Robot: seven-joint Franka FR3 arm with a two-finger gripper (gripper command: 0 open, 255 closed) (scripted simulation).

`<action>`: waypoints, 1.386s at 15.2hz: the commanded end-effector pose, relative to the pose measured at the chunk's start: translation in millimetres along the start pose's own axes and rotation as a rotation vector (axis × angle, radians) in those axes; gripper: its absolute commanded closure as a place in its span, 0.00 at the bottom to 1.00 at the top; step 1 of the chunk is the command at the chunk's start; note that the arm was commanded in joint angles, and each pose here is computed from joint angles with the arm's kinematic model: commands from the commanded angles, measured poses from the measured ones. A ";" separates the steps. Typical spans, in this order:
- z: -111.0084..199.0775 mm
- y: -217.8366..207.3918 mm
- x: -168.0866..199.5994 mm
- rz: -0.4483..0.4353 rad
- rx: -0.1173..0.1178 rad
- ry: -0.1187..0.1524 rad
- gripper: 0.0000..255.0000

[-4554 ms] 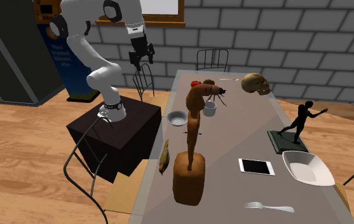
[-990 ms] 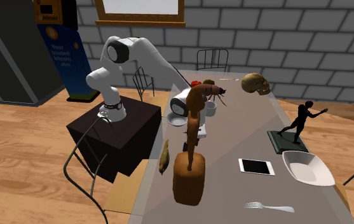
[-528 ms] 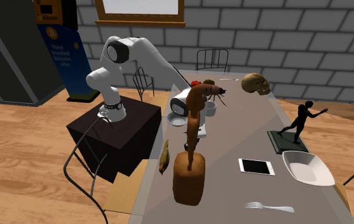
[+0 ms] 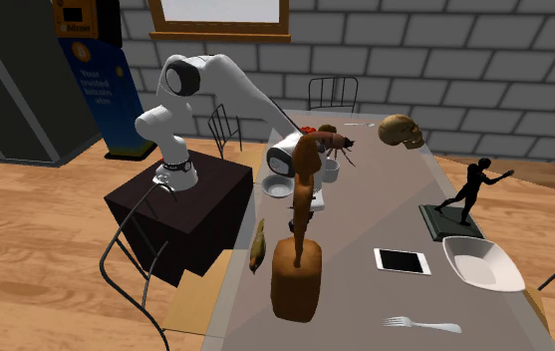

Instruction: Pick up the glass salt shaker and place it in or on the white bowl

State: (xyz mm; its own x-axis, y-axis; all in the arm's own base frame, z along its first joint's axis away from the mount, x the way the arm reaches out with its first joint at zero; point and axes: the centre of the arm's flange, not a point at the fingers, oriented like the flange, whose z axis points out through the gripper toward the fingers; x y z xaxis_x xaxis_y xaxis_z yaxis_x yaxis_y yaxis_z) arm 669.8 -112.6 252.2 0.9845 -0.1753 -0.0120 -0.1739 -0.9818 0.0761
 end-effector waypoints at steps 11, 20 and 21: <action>-63.3 5.1 -0.4 0.000 0.000 0.000 1.00; -102.7 -0.8 -10.6 0.000 0.000 0.000 1.00; -104.7 -9.5 -20.3 0.000 0.000 0.000 1.00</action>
State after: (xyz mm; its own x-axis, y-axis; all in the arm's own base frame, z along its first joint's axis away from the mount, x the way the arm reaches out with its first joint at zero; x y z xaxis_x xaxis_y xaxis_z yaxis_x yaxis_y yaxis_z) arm 662.0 -99.9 355.6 0.9845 -0.1752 -0.0124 -0.1738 -0.9818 0.0762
